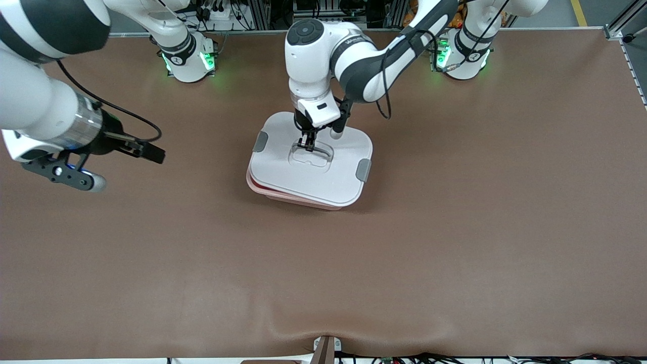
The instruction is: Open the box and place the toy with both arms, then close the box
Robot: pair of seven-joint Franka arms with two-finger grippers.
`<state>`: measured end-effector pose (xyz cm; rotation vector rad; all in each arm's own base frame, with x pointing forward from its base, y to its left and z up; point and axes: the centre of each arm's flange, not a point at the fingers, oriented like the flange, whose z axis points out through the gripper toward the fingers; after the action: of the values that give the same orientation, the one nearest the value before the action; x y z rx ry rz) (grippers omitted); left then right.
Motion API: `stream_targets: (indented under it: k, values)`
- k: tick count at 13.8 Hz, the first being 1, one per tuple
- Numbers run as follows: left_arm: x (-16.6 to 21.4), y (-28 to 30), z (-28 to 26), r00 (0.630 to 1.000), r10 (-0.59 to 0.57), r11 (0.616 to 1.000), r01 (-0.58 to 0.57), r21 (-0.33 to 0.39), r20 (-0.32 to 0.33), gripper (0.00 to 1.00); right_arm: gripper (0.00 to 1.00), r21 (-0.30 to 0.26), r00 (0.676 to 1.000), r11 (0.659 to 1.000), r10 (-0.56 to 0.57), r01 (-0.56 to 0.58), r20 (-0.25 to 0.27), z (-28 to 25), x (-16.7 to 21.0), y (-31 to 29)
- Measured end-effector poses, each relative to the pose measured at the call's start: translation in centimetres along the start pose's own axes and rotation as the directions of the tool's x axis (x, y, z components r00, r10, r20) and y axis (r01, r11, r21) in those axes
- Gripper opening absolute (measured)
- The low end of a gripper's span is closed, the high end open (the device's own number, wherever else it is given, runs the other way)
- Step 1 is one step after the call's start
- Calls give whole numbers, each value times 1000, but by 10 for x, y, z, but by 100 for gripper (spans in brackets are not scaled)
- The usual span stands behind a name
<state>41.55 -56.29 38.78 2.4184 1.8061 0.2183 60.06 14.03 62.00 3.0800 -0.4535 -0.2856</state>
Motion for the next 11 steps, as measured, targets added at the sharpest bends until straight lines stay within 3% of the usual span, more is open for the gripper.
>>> stream_targets:
  k: [4, 8, 11]
  values:
    - [-13, -7, 10, 998, -43, 999, 41, -34, -38, 7, 100, -17, 995, 995, -98, 98, 2, -23, -4, 49]
    - [-10, 1, 5, 997, -63, 997, 62, -49, -34, 7, 100, -26, 973, 973, -230, 230, -14, -46, -3, 110]
    - [-12, 5, 8, 998, -60, 997, 58, -57, -34, 7, 100, -6, 956, 956, -295, 295, -2, -51, 2, 156]
